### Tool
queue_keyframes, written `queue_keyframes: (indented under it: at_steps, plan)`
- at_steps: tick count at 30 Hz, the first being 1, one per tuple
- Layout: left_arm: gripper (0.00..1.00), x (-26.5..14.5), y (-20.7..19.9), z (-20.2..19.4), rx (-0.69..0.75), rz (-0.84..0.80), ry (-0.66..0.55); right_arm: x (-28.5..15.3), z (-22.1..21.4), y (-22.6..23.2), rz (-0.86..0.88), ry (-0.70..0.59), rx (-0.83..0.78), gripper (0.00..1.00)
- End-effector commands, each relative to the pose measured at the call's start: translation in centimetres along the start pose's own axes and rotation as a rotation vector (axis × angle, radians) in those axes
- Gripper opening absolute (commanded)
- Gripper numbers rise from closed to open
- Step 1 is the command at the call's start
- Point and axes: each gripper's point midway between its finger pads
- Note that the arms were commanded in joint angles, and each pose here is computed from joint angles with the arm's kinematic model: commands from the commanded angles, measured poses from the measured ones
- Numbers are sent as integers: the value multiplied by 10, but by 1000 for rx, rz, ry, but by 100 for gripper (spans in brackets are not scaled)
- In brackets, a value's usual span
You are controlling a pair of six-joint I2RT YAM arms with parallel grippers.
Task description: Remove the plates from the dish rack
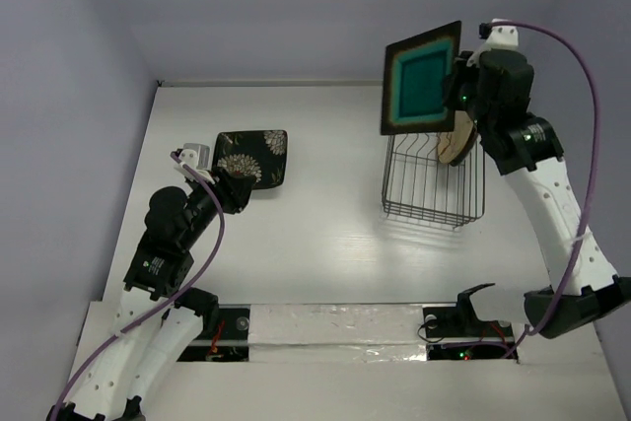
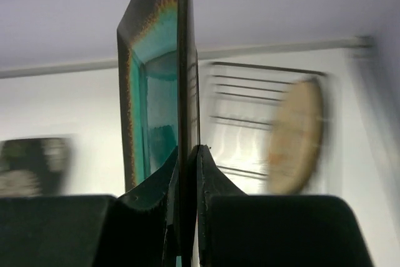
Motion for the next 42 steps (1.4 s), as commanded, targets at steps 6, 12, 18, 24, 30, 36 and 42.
queue_keyframes:
  at_steps: [6, 12, 18, 24, 30, 36, 42]
  plan:
    - [31, -6, -17, 25, 8, -49, -90, 12, 71, 191, 596, -358, 527, 0]
    - [31, -12, -17, 30, 5, -47, -119, 56, 58, 292, 802, -300, 748, 0]
    - [31, -12, -18, 29, 7, -55, -115, 82, 23, 369, 813, -177, 892, 0]
    - [31, -13, -20, 29, 8, -61, -115, 110, -49, 419, 806, -16, 963, 0]
    - [31, -14, -21, 30, 9, -65, -118, 121, -86, 436, 752, 77, 959, 20]
    - [31, -15, -21, 30, 9, -68, -119, 119, -117, 439, 630, 166, 734, 82]
    - [31, -16, -21, 30, 10, -69, -123, 128, -130, 400, 441, 201, 394, 100]
Point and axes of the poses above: each gripper's point midway between its finger pads, its own x axis out along the fingers, its own y axis along the line the jaws close on, z = x × y, and after that the axes turned 15 degrees about -x, right-handed
